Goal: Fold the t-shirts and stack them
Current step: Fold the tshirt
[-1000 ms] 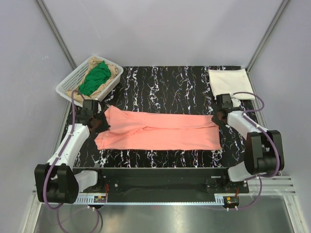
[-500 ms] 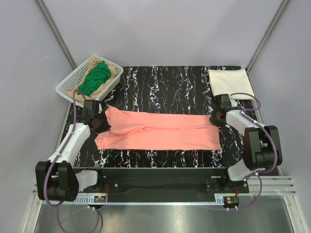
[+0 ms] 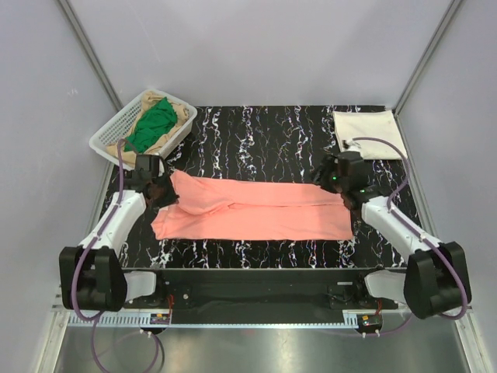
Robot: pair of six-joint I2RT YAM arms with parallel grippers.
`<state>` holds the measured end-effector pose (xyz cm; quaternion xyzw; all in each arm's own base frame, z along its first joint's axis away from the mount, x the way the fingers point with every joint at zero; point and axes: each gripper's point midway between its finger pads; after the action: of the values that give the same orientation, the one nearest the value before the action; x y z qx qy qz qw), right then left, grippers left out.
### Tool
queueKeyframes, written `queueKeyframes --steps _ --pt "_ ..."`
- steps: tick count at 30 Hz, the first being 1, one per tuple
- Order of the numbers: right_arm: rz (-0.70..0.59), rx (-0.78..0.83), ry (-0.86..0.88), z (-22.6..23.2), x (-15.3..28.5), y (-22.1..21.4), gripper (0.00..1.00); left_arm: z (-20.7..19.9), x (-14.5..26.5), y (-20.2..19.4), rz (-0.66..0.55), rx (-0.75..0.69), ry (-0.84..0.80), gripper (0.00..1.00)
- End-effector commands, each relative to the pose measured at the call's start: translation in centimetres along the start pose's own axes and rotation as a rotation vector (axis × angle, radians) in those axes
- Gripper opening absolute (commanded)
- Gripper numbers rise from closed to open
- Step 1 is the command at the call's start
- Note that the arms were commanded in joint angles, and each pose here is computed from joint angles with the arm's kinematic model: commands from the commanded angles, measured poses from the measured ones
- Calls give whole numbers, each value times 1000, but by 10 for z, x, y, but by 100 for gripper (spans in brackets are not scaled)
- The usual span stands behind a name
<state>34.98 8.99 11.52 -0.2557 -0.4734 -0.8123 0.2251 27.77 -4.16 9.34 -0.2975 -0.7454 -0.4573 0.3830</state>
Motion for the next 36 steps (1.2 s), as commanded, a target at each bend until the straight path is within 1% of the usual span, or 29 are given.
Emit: queueKeyframes --steps 1,2,4,5,6,7,8,9,10,11,13,14,15,17,18,20,21,22,23,24,26,31,33,36 --pt "-107 163 369 105 23 -5 51 -29 2 39 -78 33 -95 0" --pt "-114 212 404 117 24 -11 51 -32 0 43 -85 37 -101 0" --pt "-117 280 472 144 19 -25 45 -38 1 54 -91 37 -112 0" --pt "-110 325 525 167 24 -33 44 -39 -4 55 -76 41 -108 0" --pt "-42 341 519 171 9 -51 41 -40 -5 58 -80 44 -106 0" --pt "-8 300 504 177 4 -56 40 -41 -7 64 -84 44 -100 0" --pt "-1 271 505 199 6 -56 39 -42 -7 67 -90 44 -98 0" --pt "31 235 373 183 -14 -68 42 -42 -8 71 -96 44 -90 0" --pt "57 153 362 191 -15 -77 43 -43 -8 77 -106 44 -83 0" --pt "87 143 377 203 -13 -95 45 -41 -10 82 -119 45 -65 0" --pt "60 112 393 221 -10 -104 46 -43 -15 90 -117 44 -63 0" --pt "53 113 416 237 -6 -108 45 -45 -16 92 -113 46 -71 0" --pt "70 157 420 248 -8 -131 45 -48 -18 93 -106 46 -80 0" --pt "73 266 454 266 -14 -151 43 -53 -22 97 -98 47 -102 0" --pt "72 288 454 271 -16 -158 43 -55 -23 97 -92 48 -108 0" --pt "98 223 425 276 -21 -167 42 -56 -27 99 -88 48 -108 0" --pt "109 194 376 270 -25 -171 42 -56 -29 100 -88 49 -106 0" --pt "129 123 353 272 -24 -176 43 -54 -32 101 -86 50 -99 0" --pt "131 93 334 275 -25 -178 44 -55 -32 102 -87 50 -100 0" --pt "134 86 259 263 -28 -183 44 -55 -33 103 -84 53 -103 0" --pt "159 20 241 268 -25 -198 43 -56 -35 103 -83 55 -109 0" --pt "214 -127 209 276 -25 -218 43 -58 -39 103 -73 53 -119 0" --pt "238 -140 215 283 -28 -224 43 -58 -39 104 -72 53 -125 0" --pt "261 -114 195 290 -32 -231 42 -56 -40 103 -69 51 -124 0"
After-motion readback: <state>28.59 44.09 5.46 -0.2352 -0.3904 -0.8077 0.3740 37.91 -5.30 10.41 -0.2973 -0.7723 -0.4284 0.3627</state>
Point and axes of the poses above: each gripper's point midway between its finger pads, its own x axis back along the fingers, its own z axis along the line the jaws close on, y = z × x, and after that the axes turned 2 degrees about x, right-handed
